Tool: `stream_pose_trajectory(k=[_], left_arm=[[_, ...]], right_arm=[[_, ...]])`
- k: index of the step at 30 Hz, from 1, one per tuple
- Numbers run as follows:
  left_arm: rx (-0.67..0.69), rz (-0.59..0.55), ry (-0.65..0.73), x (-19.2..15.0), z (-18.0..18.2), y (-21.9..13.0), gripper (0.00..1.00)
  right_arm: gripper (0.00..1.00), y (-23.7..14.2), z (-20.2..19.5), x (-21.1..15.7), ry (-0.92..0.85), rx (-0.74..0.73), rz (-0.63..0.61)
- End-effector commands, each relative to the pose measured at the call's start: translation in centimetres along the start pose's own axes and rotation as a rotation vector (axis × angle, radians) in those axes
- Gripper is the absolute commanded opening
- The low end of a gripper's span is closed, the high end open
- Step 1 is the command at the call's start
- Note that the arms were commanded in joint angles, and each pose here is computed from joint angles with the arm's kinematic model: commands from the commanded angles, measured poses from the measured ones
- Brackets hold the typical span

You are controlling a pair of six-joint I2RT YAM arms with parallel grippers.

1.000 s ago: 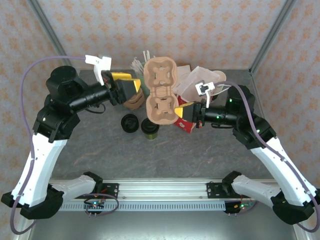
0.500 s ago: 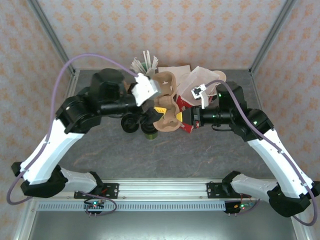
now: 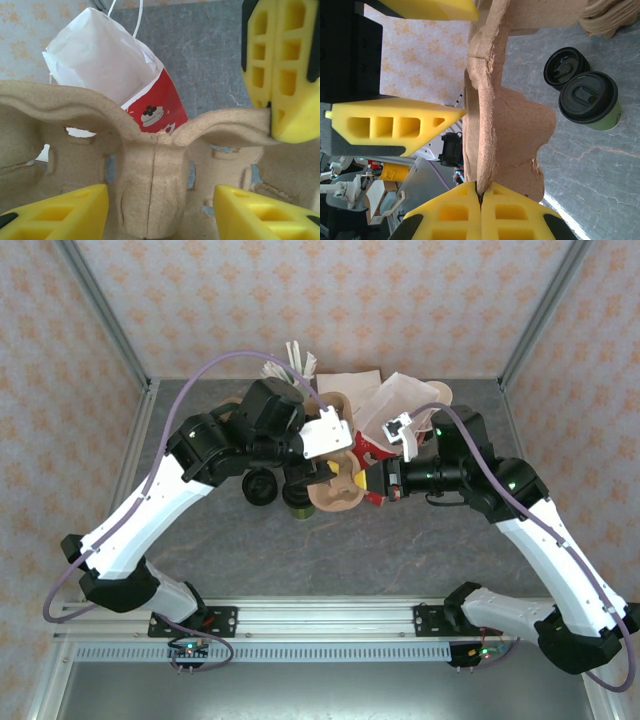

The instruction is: Pack the takeout coffee

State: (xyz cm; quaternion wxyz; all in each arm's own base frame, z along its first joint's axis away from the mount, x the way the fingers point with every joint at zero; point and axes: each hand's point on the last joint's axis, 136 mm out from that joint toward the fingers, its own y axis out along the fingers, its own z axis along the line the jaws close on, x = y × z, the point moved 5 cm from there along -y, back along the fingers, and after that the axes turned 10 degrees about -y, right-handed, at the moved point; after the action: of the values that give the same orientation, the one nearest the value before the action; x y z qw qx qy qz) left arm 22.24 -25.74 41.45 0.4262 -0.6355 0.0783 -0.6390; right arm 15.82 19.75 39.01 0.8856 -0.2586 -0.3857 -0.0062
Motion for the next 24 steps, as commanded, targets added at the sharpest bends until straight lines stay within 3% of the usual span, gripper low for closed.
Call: stream_pose_trajectory(k=[1,11,16,19,24], left_arm=[[0.036,0.008,0.033,0.1,0.3,-0.3,0.58],[0.005,0.048,0.036,-0.2,0.2,1.2,0.58],[-0.023,0.062,0.035,-0.1,0.0,1.5,0.51],[-0.028,0.063,0.036,0.0,-0.1,1.6,0.39],[-0.016,0.054,0.031,0.2,0.1,1.5,0.36]], right_arm=[[0.00,-0.9,1.4,0.3,-0.042,0.037,-0.018],[0.00,-1.3,1.7,0.2,-0.052,0.048,-0.028],[0.00,-1.4,1.7,0.1,-0.054,0.050,-0.031],[0.00,-1.4,1.7,0.0,-0.057,0.048,-0.032],[0.00,-1.3,1.5,0.0,-0.056,0.037,-0.031]])
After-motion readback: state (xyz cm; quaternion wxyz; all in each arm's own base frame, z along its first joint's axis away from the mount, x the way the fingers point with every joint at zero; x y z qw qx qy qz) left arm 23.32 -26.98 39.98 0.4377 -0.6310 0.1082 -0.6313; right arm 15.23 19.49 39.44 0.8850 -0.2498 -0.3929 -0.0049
